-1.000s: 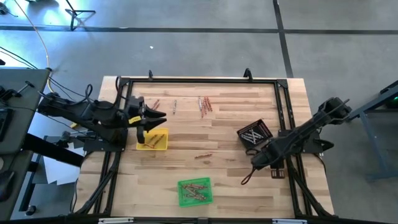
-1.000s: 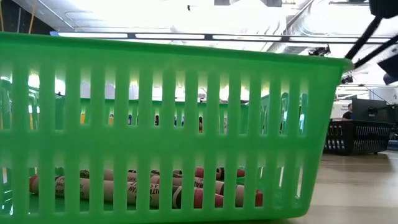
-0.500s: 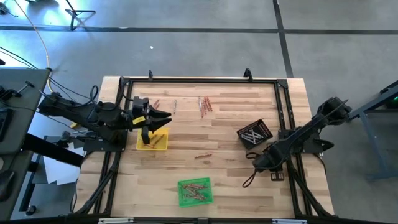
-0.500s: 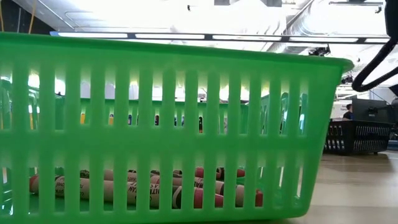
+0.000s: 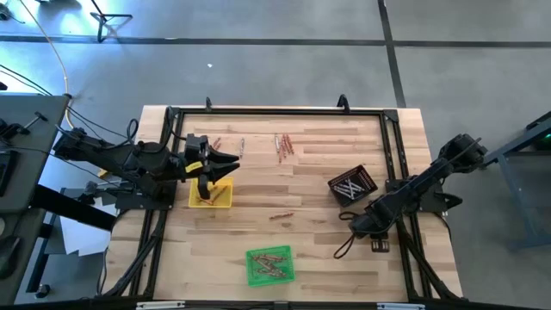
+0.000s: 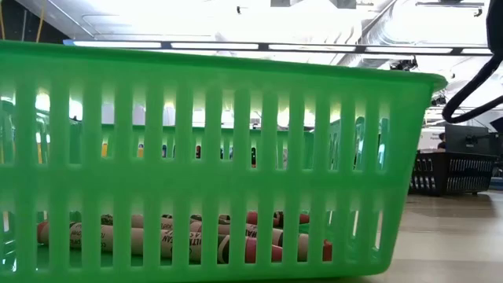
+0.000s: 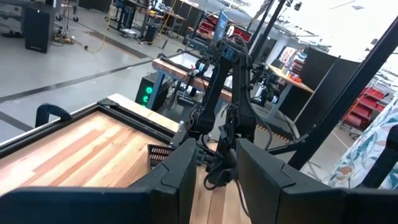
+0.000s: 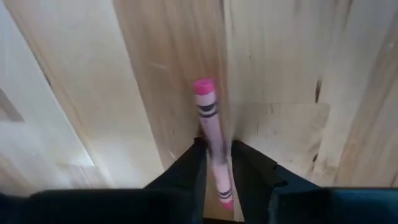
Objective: Sort crayons
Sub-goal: Put the bottom pink crayon into the green bin
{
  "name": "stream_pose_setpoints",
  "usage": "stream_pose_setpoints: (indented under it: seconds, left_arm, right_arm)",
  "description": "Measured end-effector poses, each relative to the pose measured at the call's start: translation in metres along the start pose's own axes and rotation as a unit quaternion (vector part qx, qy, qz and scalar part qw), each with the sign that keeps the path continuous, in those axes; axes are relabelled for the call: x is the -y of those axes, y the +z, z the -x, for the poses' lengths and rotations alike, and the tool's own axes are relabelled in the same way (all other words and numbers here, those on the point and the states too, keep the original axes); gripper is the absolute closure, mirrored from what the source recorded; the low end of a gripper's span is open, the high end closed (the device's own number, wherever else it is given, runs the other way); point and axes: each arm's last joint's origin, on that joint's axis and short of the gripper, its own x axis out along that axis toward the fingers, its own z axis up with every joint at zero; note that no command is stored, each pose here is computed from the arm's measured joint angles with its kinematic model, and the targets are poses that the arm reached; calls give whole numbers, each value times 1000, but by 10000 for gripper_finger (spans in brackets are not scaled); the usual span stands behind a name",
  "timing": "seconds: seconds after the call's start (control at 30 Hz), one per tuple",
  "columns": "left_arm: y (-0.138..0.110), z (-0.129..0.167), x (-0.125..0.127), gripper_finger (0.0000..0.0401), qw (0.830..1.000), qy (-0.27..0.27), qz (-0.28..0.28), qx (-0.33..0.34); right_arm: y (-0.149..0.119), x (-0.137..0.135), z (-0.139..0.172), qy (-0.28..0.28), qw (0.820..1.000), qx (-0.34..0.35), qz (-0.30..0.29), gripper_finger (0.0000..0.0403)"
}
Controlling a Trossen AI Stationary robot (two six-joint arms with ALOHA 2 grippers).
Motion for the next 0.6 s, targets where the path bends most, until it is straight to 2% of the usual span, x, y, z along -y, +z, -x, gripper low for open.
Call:
stream_pose_setpoints:
  seconds: [0.17, 0.33, 0.6]
  left_arm:
    - [0, 0, 0, 300, 1000, 0, 0, 0]
    - [0, 0, 0, 300, 1000, 0, -4, -1]
    - [0, 0, 0, 300, 1000, 0, -1, -1]
  right_arm:
    - [1, -1, 0, 5, 999, 8, -34, 393]
    - [6, -6, 2, 19, 998, 27, -56, 395]
    - [16, -23, 31, 42, 994, 100, -23, 400]
